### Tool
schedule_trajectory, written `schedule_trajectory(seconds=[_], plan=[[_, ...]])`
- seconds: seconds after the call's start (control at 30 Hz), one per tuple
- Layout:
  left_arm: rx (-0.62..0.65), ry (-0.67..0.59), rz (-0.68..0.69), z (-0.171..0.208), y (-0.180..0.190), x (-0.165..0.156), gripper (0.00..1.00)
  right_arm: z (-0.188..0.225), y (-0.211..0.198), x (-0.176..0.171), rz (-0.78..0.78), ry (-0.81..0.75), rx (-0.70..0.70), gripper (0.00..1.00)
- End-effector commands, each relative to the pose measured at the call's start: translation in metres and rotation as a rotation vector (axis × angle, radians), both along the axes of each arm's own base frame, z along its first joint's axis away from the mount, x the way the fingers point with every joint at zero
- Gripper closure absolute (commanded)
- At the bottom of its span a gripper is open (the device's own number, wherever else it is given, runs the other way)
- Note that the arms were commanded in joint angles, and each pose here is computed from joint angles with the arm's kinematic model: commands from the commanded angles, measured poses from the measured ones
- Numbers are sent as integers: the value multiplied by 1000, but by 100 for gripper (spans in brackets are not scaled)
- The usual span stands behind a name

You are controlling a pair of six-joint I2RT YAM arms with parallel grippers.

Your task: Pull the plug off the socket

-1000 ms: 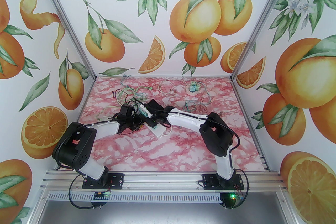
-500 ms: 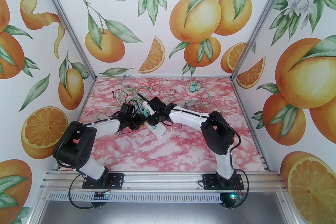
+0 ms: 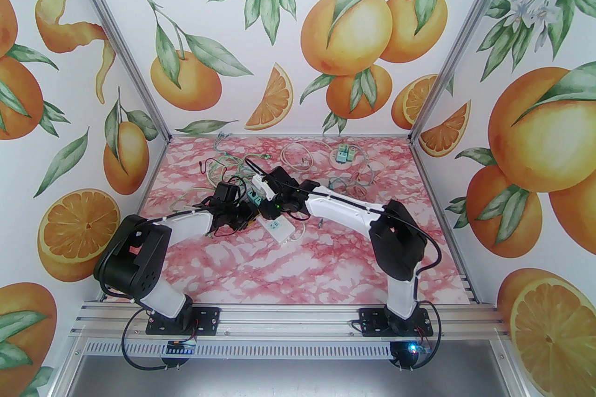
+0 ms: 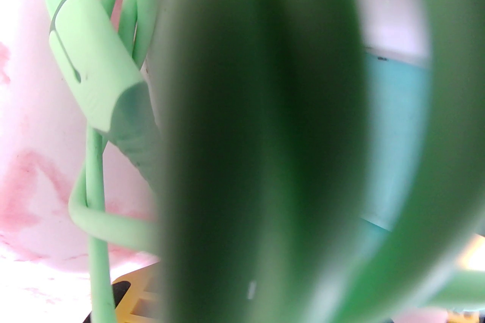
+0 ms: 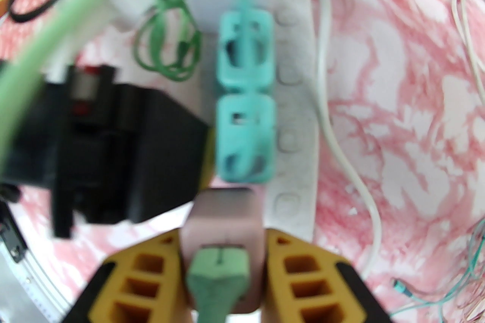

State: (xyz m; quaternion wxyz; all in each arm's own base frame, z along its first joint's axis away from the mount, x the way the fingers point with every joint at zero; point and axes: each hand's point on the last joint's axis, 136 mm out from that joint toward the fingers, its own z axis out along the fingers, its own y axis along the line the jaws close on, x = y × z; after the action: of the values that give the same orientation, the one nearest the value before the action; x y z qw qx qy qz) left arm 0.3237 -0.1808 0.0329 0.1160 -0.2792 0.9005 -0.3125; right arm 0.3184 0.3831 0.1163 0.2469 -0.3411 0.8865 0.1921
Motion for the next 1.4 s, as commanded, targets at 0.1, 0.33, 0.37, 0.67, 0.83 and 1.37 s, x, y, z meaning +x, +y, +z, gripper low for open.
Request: schedule_trajectory(seconds=[0.1,0.33,0.37,0.67,0.83,1.37], plan=[[153,67,-4,-11,24,-14,70,58,-2,2,-9,-75,64,76],[166,-73,-31,45,25,-1,59,61,2,-1,-11,-29,71,76],[176,-91,-35,54,27,-1,58,61,2,-1,-14,-23,74,76],[287,-176,34,116,80,-23,43,77,16,-4,-5,2,137,75],[358,-266,163,171,138,-35,27,101,40,-11,22,-2,188,75],[529,-369,292,242,204,-52,10,132,102,-44,140,-18,236,71]])
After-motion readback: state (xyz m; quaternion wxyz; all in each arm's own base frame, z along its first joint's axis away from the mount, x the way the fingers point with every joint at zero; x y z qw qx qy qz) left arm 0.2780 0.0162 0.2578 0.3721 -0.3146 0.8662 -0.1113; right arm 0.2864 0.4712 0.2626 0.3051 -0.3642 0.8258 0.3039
